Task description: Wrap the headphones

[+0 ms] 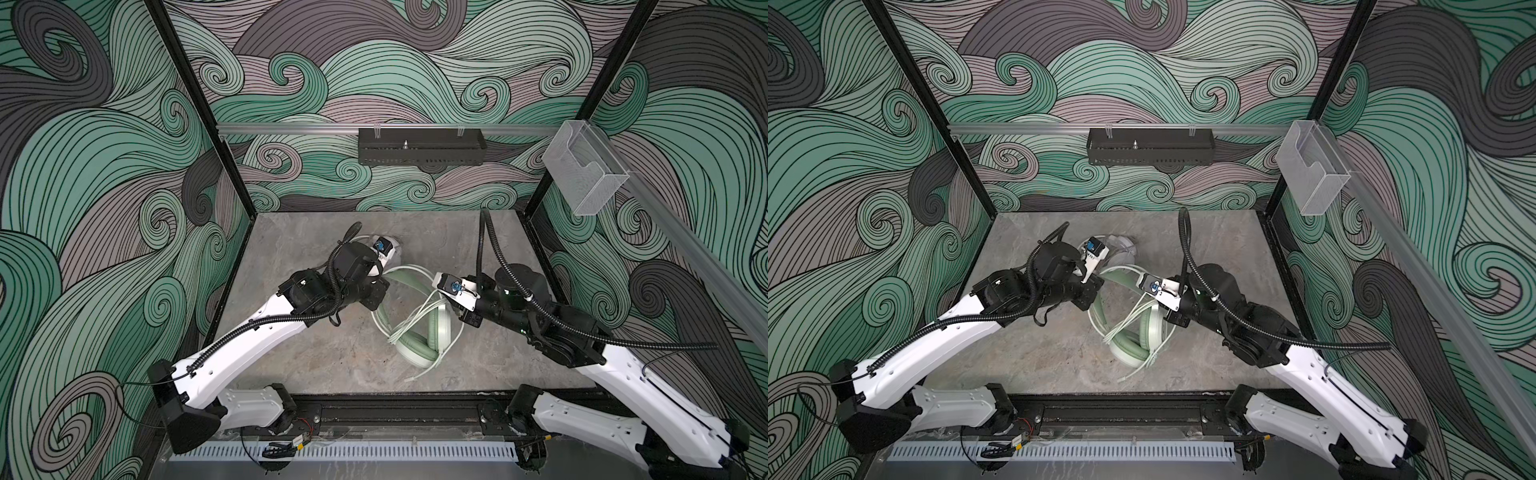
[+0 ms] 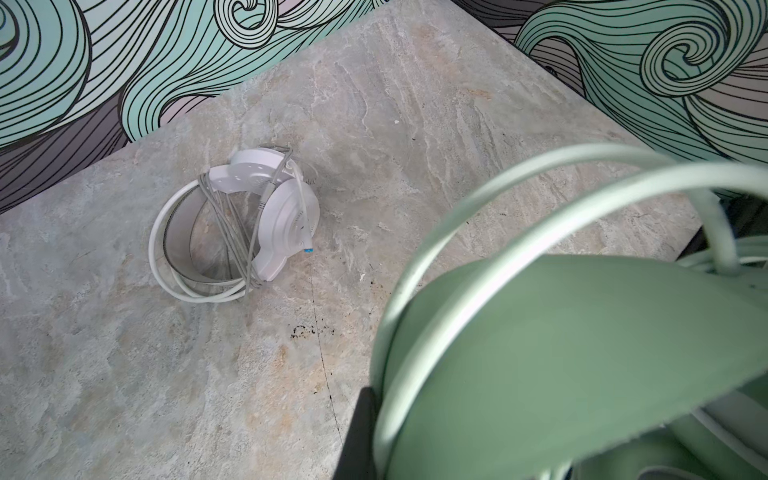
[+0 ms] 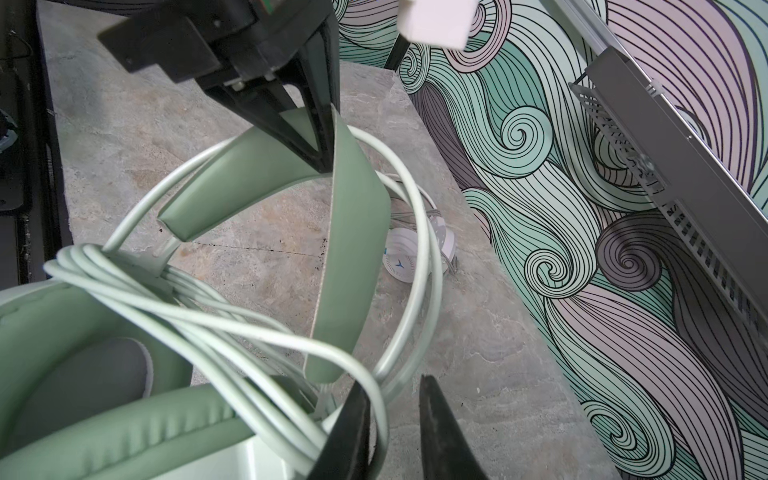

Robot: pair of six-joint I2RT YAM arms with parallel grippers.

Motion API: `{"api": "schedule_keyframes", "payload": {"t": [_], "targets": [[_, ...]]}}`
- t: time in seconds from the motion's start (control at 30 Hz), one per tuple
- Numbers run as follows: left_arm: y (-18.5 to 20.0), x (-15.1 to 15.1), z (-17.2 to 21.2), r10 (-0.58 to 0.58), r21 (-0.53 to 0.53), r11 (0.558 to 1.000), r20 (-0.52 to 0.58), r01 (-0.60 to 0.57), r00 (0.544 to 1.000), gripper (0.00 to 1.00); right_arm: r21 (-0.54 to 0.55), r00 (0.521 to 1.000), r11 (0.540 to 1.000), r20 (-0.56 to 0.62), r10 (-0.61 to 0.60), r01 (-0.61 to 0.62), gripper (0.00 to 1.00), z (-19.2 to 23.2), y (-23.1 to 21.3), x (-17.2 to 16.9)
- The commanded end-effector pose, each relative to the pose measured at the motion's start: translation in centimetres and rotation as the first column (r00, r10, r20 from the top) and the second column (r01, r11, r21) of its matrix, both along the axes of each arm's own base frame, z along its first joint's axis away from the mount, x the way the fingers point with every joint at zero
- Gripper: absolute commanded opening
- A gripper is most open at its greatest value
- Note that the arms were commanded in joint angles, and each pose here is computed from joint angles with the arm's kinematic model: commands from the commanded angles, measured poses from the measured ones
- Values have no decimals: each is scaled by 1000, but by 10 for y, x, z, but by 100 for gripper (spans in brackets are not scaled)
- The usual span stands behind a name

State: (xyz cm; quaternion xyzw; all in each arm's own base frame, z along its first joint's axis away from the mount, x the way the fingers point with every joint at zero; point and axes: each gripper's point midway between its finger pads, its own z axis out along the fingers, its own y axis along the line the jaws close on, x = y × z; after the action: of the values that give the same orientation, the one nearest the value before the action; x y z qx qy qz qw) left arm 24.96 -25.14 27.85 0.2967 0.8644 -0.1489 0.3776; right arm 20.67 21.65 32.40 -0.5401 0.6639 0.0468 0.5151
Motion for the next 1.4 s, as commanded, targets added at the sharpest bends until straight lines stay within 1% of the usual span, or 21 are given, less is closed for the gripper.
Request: {"api": "schedule_keyframes", "payload": {"t": [0.0,0.07,0.2,0.27,0.5,0.7,0.87,0.93,1.03,1.2,1.37], "targets": [[-4,-13,18,-43,-93,995,-12,42,999,0,42,998,998,22,-53,52,27,9,-7,7],[-3,-13,15,-37,-80,996,-16,36,999,0,42,998,997,28,-60,59,30,10,-9,8],[5,-8,15,2,-63,998,-2,-2,1000,0,10,996,997,41,-82,82,30,5,-13,13],[6,-9,15,2,-58,998,-1,-2,1000,0,-1,994,995,45,-99,99,31,3,-15,16],[7,-8,9,1,-43,999,-13,-2,1000,0,23,994,994,39,-106,105,43,2,-15,17],[7,-5,6,12,-45,999,-21,-13,1000,0,49,997,996,20,-70,69,43,-3,-10,10],[17,5,0,94,-14,995,-32,-94,995,0,59,998,997,16,-54,53,44,-8,-11,6],[21,9,-5,131,7,991,-45,-131,990,0,56,998,997,10,-58,57,45,-12,-12,6],[22,10,-11,152,30,988,-66,-150,986,0,47,996,995,-4,-86,86,45,-19,-15,10],[23,12,-13,164,35,986,-78,-162,983,0,41,994,994,-29,-102,103,45,-25,-14,15],[23,13,-16,182,45,983,-112,-178,977,0,35,993,993,-48,-108,110,45,-32,-14,17]]}}
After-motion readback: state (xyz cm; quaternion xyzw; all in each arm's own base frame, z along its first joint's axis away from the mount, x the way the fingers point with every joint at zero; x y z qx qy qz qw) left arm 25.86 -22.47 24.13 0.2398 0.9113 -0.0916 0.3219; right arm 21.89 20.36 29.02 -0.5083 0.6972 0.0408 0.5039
